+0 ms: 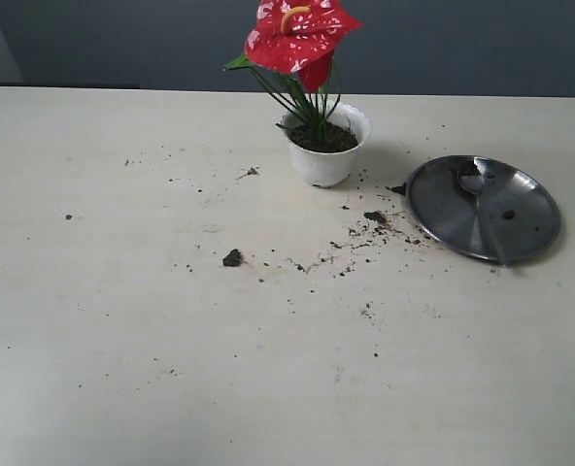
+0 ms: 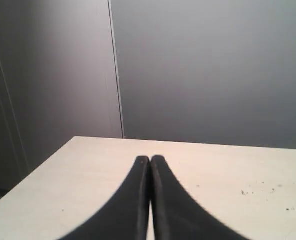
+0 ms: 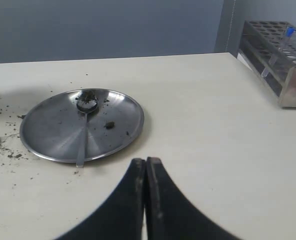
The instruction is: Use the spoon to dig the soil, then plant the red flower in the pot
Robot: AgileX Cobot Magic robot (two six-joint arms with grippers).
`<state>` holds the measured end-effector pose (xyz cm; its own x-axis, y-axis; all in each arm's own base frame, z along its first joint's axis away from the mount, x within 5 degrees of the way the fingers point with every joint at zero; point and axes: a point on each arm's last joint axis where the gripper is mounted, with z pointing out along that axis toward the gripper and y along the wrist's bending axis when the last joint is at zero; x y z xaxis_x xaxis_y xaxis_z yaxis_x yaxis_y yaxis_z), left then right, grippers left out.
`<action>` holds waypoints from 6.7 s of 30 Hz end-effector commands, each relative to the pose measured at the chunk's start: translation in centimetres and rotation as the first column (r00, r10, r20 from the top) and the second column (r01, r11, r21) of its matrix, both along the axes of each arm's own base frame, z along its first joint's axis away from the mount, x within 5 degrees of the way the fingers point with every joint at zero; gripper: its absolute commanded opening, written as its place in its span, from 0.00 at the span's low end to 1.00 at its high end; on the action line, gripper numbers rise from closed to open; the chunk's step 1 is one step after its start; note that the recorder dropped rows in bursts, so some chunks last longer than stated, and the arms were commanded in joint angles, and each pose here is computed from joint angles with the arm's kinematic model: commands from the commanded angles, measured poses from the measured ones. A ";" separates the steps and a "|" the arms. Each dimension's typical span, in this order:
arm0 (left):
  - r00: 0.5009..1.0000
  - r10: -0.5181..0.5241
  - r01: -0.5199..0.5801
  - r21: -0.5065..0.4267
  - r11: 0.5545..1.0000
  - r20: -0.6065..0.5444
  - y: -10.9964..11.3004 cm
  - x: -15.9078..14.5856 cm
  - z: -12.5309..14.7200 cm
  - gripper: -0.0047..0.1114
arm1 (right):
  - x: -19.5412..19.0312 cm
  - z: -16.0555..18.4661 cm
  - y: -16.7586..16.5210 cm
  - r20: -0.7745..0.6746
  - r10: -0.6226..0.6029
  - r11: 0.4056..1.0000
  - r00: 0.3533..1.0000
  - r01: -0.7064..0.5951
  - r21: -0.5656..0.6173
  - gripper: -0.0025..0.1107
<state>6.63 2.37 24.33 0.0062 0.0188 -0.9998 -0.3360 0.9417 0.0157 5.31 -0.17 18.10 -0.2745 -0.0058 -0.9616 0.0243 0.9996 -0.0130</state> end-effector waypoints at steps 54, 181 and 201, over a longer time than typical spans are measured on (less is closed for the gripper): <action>0.972 -0.013 -0.012 -0.106 0.994 -0.234 -0.6 -1.6 -6.0 0.04 | 0.0 0.0 0.0 0.006 -0.006 1.000 1.000 0.006 0.000 0.02; 0.957 -0.173 0.151 -0.106 0.983 -0.234 -1.4 -1.3 -6.0 0.04 | 0.0 0.0 0.1 0.004 0.024 1.000 1.000 -0.024 0.000 0.02; 0.957 -0.173 0.151 -0.106 0.983 -0.234 -1.4 -1.3 -6.0 0.04 | 0.0 0.0 0.1 0.006 0.025 1.000 1.000 -0.025 0.000 0.02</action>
